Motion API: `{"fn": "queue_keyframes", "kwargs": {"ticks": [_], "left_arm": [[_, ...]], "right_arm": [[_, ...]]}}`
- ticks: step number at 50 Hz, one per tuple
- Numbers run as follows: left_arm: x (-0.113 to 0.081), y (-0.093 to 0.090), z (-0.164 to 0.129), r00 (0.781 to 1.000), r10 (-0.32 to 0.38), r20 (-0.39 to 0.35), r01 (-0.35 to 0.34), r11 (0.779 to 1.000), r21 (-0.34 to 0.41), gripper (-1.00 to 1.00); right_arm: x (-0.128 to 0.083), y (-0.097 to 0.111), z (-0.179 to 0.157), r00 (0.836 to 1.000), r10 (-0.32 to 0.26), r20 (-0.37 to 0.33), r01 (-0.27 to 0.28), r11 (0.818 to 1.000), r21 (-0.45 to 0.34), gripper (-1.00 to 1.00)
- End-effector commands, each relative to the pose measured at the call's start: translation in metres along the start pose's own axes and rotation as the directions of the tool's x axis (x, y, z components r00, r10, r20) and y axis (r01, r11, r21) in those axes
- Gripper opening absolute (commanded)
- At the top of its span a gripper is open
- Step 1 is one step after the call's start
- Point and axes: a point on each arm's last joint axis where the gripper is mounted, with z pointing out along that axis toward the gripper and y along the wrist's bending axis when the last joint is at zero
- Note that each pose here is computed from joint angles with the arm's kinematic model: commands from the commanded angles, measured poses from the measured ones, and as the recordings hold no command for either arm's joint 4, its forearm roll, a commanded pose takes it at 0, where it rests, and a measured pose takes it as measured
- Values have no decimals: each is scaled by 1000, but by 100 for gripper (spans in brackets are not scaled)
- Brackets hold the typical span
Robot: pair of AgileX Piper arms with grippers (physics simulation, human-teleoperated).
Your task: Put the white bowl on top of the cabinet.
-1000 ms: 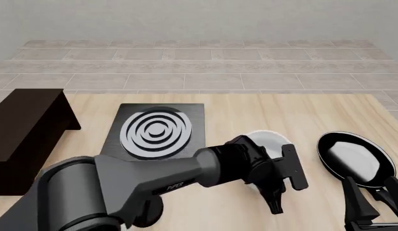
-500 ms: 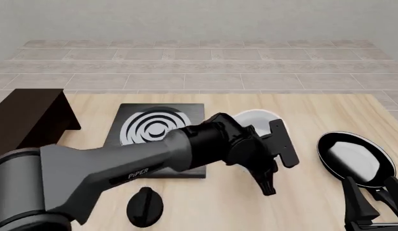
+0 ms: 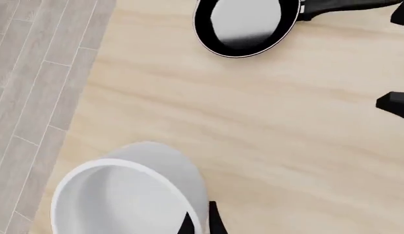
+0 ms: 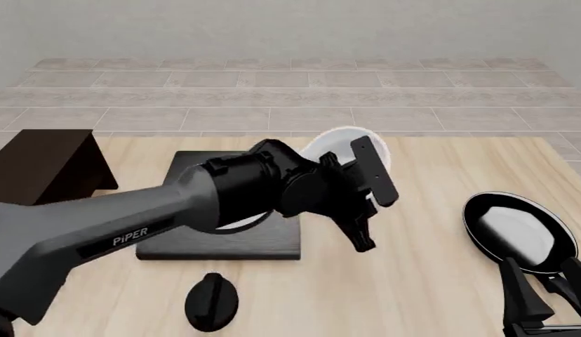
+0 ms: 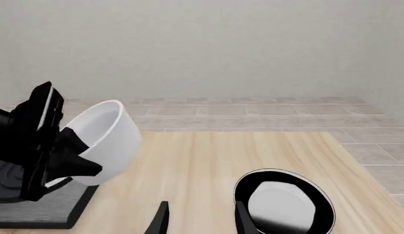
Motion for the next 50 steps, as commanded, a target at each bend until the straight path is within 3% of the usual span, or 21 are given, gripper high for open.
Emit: {"fn": "queue_keyframes", "kwargs": {"ticks": [1, 23, 40, 50], "left_arm": [[7, 20, -28, 999, 6, 32, -4, 998, -65, -100], [30, 53, -63, 999, -34, 25, 37, 988, -152, -100], [62, 57, -81, 999, -45, -6, 43, 981, -189, -100], [75, 72, -104, 997, -82, 0, 79, 965, -249, -100]], "right_arm": [[0, 0, 0, 1000, 0, 0, 0, 1000, 0, 100], [0, 0, 0, 1000, 0, 0, 0, 1000, 0, 100], [0, 0, 0, 1000, 0, 0, 0, 1000, 0, 100], [0, 0, 0, 1000, 0, 0, 0, 1000, 0, 100]]}}
